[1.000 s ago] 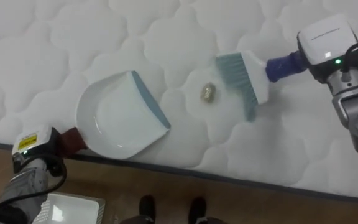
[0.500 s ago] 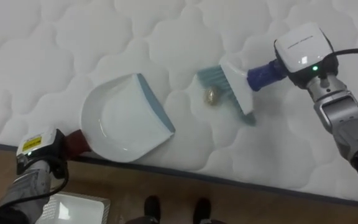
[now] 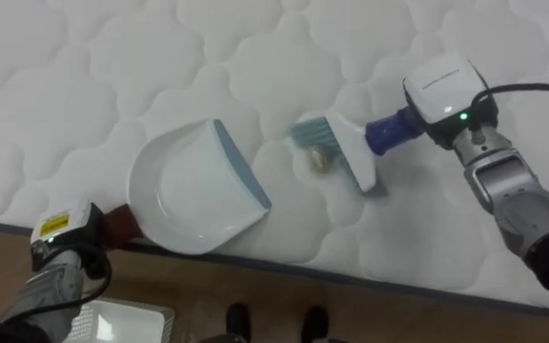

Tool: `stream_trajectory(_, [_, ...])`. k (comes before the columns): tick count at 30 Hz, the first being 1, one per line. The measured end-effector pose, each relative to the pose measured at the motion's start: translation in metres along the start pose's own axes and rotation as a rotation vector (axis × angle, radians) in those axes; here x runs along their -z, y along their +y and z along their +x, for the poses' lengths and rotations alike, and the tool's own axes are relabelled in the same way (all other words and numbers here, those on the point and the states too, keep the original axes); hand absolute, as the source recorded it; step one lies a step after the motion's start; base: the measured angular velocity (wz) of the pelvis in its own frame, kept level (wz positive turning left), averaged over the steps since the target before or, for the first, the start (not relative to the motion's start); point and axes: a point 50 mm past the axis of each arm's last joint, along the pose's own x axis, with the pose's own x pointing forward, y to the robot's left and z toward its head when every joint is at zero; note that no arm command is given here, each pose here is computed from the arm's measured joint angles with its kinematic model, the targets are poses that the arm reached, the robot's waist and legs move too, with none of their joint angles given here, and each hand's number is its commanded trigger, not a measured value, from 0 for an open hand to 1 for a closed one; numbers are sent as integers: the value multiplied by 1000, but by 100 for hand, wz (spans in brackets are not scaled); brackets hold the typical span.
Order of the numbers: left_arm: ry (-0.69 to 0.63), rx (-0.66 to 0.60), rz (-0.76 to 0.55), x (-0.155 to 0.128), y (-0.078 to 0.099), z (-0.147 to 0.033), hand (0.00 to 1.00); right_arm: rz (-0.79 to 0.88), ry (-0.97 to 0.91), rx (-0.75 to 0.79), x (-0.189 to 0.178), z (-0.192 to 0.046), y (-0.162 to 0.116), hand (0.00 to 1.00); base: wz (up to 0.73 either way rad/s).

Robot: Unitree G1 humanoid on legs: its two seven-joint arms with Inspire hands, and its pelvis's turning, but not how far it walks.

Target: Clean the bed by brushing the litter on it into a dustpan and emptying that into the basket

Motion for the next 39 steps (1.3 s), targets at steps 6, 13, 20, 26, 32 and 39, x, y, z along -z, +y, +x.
stream_trajectory(6, [2, 11, 9, 1, -2, 0, 100, 88, 11, -86, -7, -2, 7, 100, -2])
stream_trajectory(13, [4, 19, 14, 1, -4, -1, 100, 165, -9, -122, -18, 1, 1, 100, 0])
stream_trajectory(20, [-3, 35, 3, -5, -10, -2, 100, 224, -52, -155, -31, 1, 0, 100, 0])
stream_trajectory(26, [-3, 50, 4, -5, -11, -2, 100, 276, -50, -193, -36, 1, 1, 100, 0])
stream_trajectory(32, [0, 57, 14, -5, -12, -2, 100, 327, -78, -227, -52, 2, 0, 100, 0])
stream_trajectory(39, [-7, 57, 21, -6, -12, -2, 100, 394, -97, -290, -61, -1, 3, 100, 0])
